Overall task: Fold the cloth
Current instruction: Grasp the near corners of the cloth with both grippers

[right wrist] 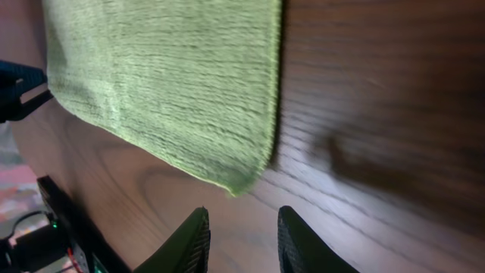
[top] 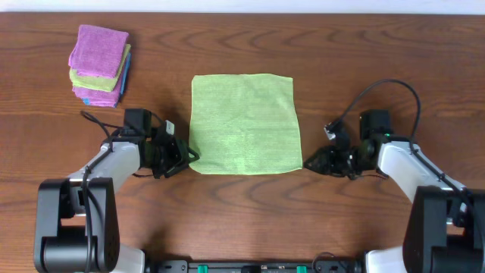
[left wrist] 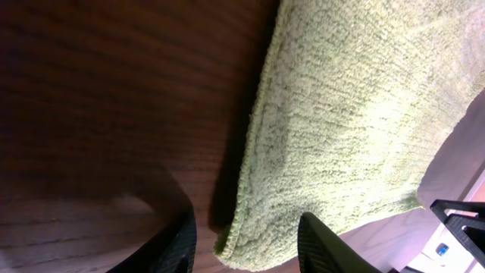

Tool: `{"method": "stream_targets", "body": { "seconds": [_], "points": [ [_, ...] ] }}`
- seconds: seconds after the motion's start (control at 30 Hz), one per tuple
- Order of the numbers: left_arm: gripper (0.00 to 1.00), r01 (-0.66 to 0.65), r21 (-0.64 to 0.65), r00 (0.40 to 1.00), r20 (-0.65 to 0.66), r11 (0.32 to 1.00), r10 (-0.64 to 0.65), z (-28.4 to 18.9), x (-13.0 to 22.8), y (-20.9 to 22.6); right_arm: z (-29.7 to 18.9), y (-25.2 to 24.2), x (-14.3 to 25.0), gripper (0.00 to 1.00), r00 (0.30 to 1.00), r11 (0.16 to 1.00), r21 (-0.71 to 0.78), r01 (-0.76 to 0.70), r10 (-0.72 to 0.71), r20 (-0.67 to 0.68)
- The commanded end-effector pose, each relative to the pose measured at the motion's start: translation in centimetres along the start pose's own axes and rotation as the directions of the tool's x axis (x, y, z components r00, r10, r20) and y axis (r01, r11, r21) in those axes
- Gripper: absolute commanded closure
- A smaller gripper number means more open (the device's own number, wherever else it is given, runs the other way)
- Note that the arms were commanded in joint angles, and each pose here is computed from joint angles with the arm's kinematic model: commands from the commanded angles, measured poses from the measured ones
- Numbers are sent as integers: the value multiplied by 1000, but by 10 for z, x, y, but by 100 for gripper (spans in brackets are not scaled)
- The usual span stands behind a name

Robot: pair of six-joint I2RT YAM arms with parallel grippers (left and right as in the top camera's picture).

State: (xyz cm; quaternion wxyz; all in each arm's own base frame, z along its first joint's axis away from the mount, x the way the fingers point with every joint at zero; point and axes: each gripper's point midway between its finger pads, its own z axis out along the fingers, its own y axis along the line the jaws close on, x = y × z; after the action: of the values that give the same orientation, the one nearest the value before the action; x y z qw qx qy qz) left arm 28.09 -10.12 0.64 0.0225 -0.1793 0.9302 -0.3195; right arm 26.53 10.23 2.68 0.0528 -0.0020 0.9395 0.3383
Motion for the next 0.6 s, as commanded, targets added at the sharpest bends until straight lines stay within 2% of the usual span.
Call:
{"method": "stream_targets", "body": {
  "seconds": [0.0, 0.1, 0.33, 0.57],
  "points": [
    [57, 20, -48, 999, -46, 999, -22, 11, 14, 13, 8, 8, 2, 71, 1000, 1000, -17, 23, -24, -17],
    [59, 14, -58, 998, -53, 998, -18, 14, 19, 16, 9, 9, 0, 71, 1000, 1000, -17, 21, -21, -11],
    [81, 28, -55, 998, -63, 998, -31, 15, 22, 16, 12, 4, 5, 70, 1000, 1000, 4, 13, -13, -21],
    [86, 39, -55, 997, -62, 998, -42, 15, 22, 16, 20, -4, 13, 67, 999, 1000, 5, -21, 21, -27]
  ]
}}
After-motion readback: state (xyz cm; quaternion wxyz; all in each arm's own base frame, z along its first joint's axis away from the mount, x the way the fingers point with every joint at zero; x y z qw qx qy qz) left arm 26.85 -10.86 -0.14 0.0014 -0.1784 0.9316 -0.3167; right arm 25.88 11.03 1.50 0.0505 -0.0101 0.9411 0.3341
